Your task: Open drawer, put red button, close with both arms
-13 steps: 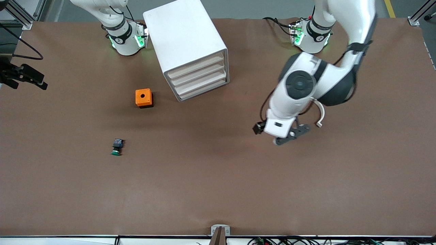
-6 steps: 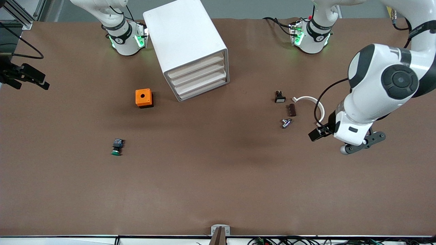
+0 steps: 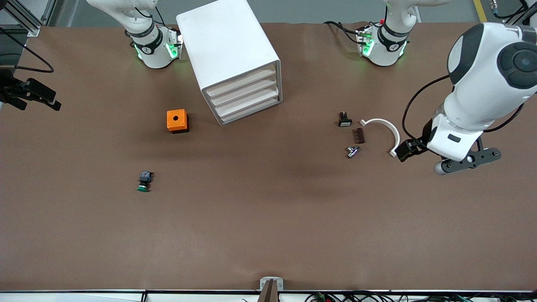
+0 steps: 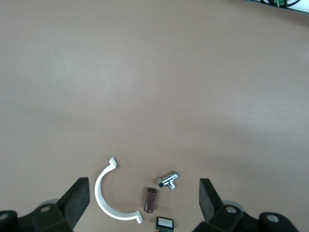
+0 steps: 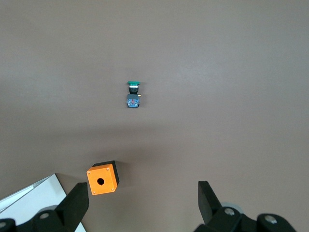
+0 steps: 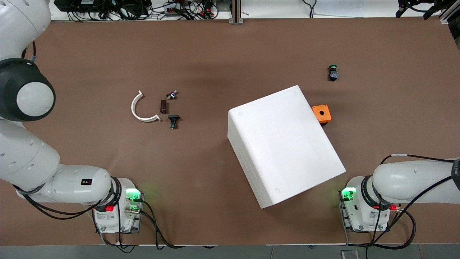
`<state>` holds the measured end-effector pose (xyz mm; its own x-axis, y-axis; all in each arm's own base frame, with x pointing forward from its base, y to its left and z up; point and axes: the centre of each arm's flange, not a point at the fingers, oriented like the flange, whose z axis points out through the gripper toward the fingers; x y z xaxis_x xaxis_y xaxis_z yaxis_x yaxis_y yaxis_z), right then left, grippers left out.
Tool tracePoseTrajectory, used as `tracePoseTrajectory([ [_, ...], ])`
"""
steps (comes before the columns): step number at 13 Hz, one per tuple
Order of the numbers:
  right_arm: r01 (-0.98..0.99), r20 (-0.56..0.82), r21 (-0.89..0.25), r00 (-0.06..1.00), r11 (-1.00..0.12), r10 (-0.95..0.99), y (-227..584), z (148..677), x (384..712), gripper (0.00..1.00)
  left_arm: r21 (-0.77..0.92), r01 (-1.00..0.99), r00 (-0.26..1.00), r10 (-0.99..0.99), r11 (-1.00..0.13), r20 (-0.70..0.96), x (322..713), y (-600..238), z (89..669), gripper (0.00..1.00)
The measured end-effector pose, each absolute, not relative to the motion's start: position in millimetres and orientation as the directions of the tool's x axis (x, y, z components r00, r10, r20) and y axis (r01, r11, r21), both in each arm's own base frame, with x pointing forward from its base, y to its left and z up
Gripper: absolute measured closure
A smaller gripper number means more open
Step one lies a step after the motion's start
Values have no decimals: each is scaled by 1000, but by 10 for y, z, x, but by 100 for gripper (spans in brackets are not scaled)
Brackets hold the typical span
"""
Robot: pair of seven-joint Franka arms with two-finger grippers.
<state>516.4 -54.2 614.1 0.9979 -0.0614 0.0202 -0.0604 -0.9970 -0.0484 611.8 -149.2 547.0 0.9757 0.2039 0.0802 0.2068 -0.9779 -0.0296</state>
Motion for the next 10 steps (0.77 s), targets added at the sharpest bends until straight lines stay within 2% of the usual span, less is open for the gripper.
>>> tracePoseTrajectory([
  [5, -61, 18, -49, 998, -997, -62, -548, 6133, 5149, 0, -48, 111, 989, 106, -993, 105, 6033, -1115, 5801, 0],
  [10, -61, 15, -49, 998, -997, -62, -546, 6118, 5140, 0, -79, 91, 994, 86, -993, 71, 5768, -1013, 6099, 0],
])
